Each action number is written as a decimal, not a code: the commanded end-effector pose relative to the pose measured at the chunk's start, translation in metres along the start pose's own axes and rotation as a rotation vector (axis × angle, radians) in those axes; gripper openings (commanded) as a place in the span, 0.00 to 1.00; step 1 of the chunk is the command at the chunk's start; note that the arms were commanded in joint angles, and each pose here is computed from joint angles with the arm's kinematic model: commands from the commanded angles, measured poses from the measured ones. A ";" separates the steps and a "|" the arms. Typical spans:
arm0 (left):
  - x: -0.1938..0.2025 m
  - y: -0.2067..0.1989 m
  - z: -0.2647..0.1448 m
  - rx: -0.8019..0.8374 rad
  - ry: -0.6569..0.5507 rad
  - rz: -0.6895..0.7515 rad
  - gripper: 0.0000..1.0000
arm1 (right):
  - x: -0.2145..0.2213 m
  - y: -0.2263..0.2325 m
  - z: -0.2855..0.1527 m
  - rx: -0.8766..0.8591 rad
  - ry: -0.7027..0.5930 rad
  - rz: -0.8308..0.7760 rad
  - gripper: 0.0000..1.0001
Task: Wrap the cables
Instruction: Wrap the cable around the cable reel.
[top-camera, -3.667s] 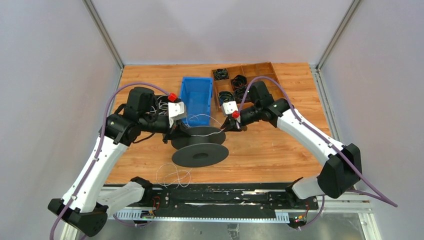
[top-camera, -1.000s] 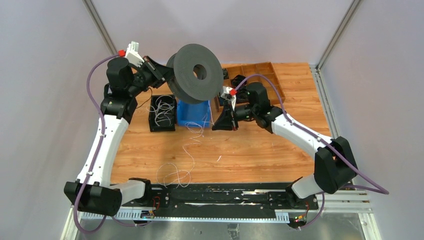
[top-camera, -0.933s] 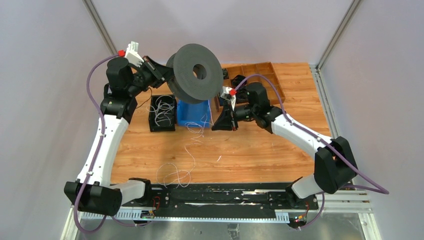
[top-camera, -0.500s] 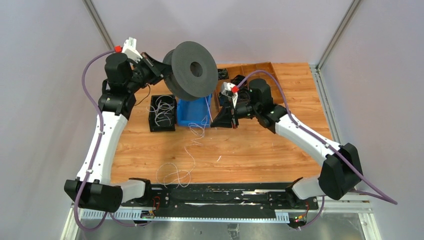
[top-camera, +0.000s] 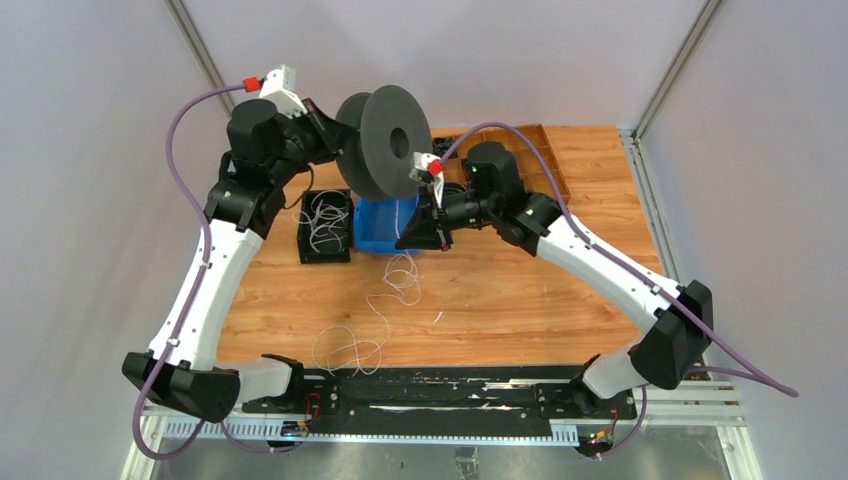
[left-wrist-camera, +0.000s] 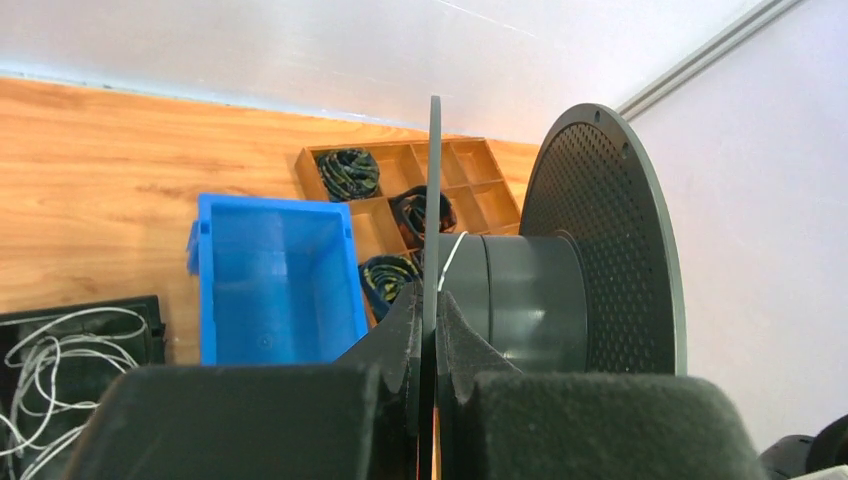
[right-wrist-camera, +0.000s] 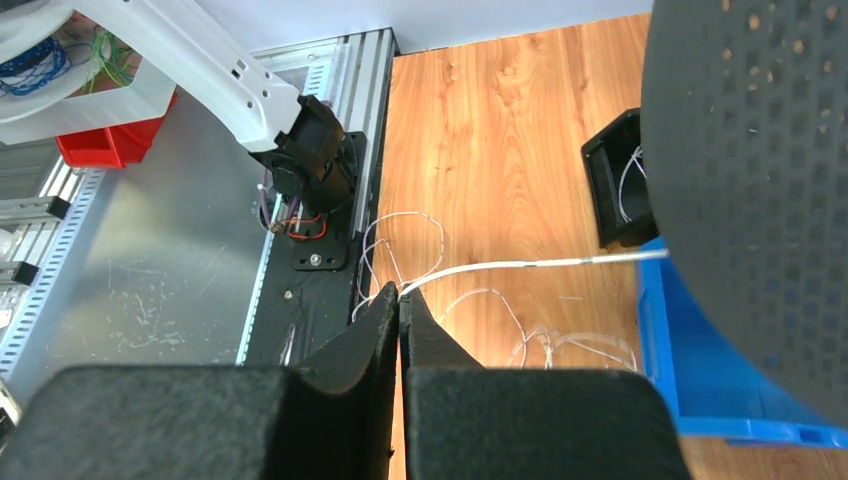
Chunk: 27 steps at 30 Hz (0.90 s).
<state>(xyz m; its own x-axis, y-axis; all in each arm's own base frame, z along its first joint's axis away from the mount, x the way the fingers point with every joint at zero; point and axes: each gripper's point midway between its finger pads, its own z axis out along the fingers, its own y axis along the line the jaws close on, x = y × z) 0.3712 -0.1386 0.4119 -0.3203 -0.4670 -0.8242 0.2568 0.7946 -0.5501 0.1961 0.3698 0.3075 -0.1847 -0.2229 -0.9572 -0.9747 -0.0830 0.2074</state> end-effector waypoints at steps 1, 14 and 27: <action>-0.033 -0.013 -0.001 -0.032 -0.145 0.163 0.00 | 0.005 0.011 0.015 -0.038 0.064 0.090 0.01; 0.010 -0.038 0.010 -0.058 -0.108 0.533 0.00 | -0.043 0.012 0.016 -0.015 0.010 0.075 0.01; 0.044 -0.044 0.010 -0.012 -0.075 0.811 0.00 | -0.076 -0.021 -0.025 0.260 -0.007 0.003 0.01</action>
<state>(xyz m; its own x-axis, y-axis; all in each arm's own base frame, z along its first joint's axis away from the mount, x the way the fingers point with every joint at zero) 0.3544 -0.2022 0.3697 -0.1235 0.1772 -0.9764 0.3995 0.9095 0.1146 0.2266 0.3827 0.3505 -0.2410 -0.2490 -0.9380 -0.9697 0.1016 0.2222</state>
